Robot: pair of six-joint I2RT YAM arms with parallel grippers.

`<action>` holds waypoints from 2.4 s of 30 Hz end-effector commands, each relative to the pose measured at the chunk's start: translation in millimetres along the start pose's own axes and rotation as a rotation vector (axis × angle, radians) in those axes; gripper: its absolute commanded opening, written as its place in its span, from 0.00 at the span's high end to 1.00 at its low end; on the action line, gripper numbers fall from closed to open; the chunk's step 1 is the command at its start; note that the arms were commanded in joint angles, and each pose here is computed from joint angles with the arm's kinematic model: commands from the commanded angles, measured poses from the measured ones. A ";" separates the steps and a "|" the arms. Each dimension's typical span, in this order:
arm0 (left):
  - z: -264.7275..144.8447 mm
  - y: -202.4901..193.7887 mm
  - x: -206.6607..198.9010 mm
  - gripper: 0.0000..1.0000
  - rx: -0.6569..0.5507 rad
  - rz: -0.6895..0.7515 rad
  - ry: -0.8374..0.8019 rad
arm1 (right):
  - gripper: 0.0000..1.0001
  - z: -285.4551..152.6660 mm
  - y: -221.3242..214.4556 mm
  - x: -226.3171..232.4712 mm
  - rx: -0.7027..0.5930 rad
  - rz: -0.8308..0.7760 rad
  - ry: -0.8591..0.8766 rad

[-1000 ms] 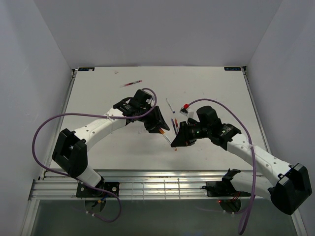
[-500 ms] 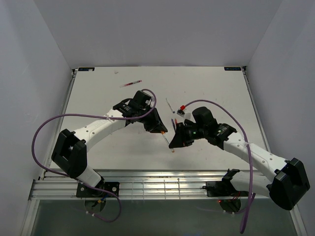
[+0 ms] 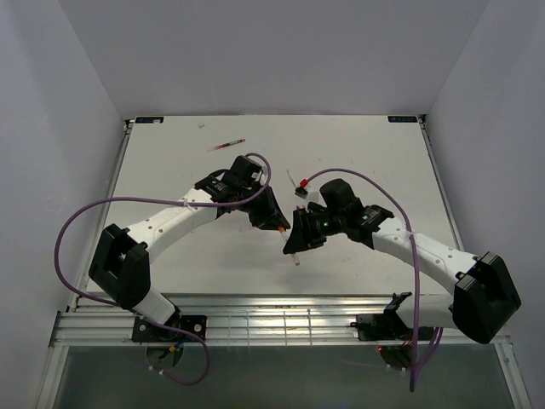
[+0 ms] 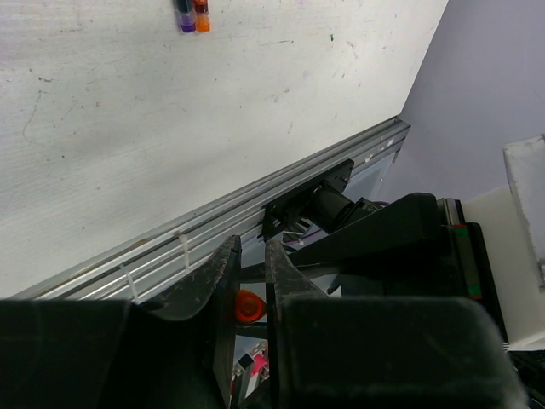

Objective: Open the pen caps

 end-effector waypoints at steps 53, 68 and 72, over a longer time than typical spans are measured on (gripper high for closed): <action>-12.3 178.1 169.8 1.00 -0.152 -0.106 0.347 | 0.92 -27.4 231.4 -63.1 -0.235 0.085 -0.268; 22.1 167.1 200.0 1.00 -0.067 -0.142 0.349 | 0.92 -10.8 263.1 -149.4 -0.215 0.244 -0.443; 24.2 165.2 204.3 0.98 -0.080 -0.124 0.357 | 0.92 -4.9 270.8 -156.5 -0.229 0.247 -0.451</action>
Point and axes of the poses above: each gripper's point midway between its finger pads, its own z axis out along the fingers, its own x axis along the line the jaws close on, y = z × x, the point moved 7 cm from there along -z, back along the fingers, and after that the axes turned 15 degrees about z, right-handed, at the moved point
